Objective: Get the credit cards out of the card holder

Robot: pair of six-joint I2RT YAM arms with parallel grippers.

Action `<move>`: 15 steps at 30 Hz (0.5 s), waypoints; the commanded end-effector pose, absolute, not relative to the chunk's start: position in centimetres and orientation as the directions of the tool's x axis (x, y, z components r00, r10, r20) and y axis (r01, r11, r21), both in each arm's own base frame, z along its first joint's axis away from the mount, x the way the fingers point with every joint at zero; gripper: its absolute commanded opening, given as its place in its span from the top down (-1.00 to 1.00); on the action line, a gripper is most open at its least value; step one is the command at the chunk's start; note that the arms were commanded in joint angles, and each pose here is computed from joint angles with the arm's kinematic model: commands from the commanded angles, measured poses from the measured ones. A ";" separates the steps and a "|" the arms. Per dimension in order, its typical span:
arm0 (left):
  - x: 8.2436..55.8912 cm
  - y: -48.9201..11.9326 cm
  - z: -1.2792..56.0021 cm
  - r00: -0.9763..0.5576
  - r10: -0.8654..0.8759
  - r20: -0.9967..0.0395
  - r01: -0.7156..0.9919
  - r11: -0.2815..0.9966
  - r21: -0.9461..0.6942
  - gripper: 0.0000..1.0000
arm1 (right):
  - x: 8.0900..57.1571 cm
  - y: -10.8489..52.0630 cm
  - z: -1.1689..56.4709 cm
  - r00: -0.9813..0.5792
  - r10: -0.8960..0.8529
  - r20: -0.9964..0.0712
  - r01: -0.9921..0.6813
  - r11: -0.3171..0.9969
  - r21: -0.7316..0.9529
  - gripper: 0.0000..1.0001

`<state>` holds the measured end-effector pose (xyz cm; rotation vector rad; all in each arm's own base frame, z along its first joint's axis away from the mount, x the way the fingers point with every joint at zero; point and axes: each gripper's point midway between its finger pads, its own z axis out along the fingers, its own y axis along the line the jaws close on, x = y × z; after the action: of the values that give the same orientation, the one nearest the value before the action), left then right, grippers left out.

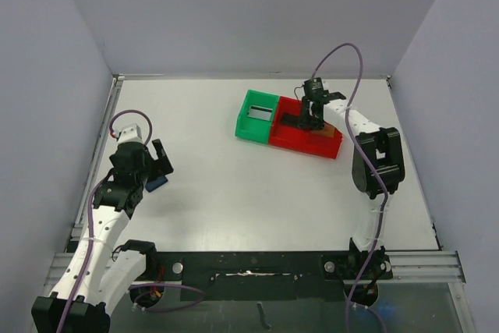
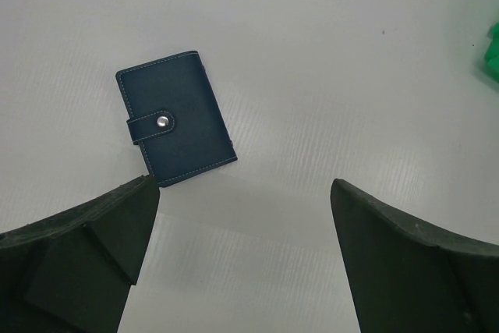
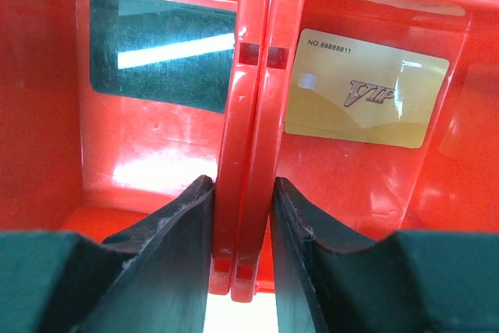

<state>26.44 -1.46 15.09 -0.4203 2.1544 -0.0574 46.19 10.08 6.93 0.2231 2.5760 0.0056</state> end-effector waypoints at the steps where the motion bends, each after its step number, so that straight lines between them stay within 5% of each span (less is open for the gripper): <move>1: 27.6 -1.2 16.8 -0.461 -0.335 -0.822 -0.281 0.933 -0.222 -0.89 | 45.3 13.5 9.2 -0.821 0.081 -0.565 0.061 0.997 0.054 0.57; 15: 27.6 -1.2 16.7 -0.463 -0.340 -0.818 -0.290 0.931 -0.223 -0.89 | 41.8 19.6 8.9 -0.828 -0.081 -0.555 -0.098 0.995 0.000 0.57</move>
<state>26.44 -1.39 15.09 -0.4257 2.1528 -0.0535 42.93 19.02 6.88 -0.0592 2.5867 0.0556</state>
